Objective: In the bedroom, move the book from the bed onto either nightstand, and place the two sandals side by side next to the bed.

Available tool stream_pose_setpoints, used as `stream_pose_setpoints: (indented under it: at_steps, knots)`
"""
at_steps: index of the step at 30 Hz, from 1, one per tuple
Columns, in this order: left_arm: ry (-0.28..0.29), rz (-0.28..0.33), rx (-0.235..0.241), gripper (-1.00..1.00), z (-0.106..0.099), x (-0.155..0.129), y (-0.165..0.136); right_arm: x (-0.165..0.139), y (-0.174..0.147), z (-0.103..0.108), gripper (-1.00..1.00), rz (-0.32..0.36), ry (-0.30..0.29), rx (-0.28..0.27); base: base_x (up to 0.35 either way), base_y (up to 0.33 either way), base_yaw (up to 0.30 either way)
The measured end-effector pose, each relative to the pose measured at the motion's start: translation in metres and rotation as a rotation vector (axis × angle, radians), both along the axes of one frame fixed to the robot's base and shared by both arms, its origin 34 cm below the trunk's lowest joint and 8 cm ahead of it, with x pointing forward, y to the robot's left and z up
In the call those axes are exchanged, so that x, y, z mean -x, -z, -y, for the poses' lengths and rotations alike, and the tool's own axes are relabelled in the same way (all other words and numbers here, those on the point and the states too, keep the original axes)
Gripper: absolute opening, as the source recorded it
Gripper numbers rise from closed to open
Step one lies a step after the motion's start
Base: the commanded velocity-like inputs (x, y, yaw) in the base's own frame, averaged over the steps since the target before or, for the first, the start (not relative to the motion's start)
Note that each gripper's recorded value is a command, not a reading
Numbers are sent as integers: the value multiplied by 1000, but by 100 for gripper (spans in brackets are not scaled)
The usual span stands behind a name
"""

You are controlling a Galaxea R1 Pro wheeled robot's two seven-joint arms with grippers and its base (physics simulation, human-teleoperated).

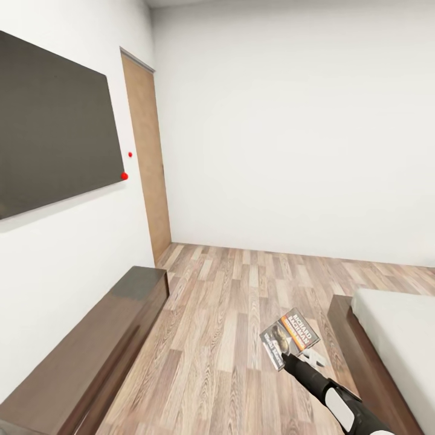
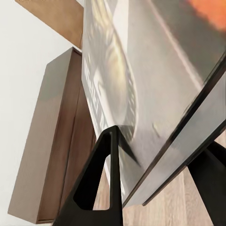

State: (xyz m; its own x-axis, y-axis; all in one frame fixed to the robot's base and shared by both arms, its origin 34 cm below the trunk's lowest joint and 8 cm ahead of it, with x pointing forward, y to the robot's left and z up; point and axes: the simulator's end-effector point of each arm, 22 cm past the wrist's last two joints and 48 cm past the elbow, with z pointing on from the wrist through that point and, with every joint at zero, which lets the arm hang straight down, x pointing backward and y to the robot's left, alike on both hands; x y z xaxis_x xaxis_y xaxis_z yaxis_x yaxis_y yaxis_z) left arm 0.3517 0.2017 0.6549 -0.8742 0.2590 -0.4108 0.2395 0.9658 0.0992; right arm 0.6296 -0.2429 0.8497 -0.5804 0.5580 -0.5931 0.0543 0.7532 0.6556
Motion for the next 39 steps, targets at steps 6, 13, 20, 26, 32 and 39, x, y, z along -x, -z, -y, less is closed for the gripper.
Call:
stream_pose_setpoints:
  at_steps: [6,13,20,26,32,39]
  knots:
    - [-7,-3,-22,100,-5,4,1,0,0,1,-100,1,2,-2,277,0,0]
    - [-8,-6,-30,100,-6,5,1,0,-1,3,-100,2,1,-2,325,0,0]
    - [-8,-6,-29,100,-6,5,1,1,0,1,-100,2,-2,-2,337,0,-10]
    - [-7,-7,-28,100,-6,5,1,1,0,-1,-100,2,-6,-1,339,14,-65]
    - [-5,-7,-28,100,-6,5,1,1,0,-1,-100,2,-7,-1,340,22,-161]
    - [-2,-8,-27,100,-5,5,1,1,0,-1,-100,3,-9,-1,340,17,-233]
